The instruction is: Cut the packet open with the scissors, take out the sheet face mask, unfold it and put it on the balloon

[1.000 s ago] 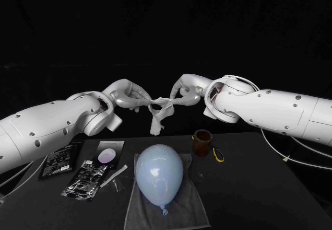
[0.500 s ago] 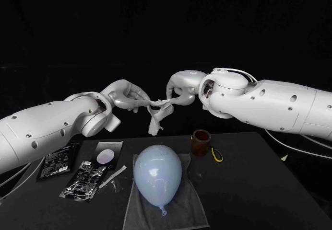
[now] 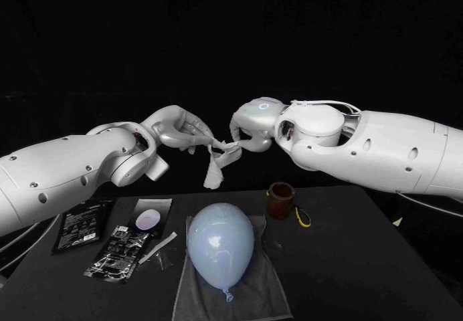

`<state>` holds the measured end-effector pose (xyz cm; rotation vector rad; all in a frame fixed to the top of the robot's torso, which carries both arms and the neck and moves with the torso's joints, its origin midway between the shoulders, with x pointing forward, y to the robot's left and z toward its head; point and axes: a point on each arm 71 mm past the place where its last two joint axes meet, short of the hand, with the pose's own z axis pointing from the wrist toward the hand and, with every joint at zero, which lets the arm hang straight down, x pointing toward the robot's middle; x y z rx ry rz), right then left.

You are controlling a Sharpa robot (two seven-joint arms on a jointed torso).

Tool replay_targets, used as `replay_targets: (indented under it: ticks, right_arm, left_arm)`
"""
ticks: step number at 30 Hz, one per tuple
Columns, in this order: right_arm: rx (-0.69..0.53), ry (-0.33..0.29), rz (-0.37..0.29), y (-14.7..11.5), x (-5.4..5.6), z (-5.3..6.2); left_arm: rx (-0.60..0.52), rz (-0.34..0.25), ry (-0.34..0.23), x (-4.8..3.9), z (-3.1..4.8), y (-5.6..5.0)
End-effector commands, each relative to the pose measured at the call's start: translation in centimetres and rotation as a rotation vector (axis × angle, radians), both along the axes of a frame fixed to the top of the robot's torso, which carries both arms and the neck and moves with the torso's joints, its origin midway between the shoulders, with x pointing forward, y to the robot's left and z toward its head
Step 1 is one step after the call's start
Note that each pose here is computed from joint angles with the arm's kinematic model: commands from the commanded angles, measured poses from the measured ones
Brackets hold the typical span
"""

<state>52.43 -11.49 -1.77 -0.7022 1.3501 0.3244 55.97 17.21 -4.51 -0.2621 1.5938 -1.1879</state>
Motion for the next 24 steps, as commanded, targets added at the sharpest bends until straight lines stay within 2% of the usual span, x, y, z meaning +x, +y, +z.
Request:
replay_targets:
  ticks: [1, 6, 15, 21, 24]
  right_arm:
    - [0.042, -0.007, -0.013, -0.4, -0.1, 0.3]
    - [0.203, 0.073, -0.008, -1.6, 0.0, 0.5]
    - [0.523, 0.332, 0.032, -3.9, -0.4, 0.3]
    - [0.596, 0.504, 0.079, -4.2, -1.8, -0.5]
    - [0.600, 0.563, 0.101, -4.2, -2.5, -0.8]
  left_arm:
    - [0.015, -0.041, 0.003, -0.47, 0.12, -0.2]
    - [0.006, -0.046, 0.017, -0.94, 0.08, 0.2]
    - [-0.042, -0.094, 0.084, -2.87, -0.32, 0.3]
    - [-0.105, -0.129, 0.146, -4.24, -0.82, 0.0]
    - [-0.131, -0.142, 0.178, -4.84, -1.11, -0.1]
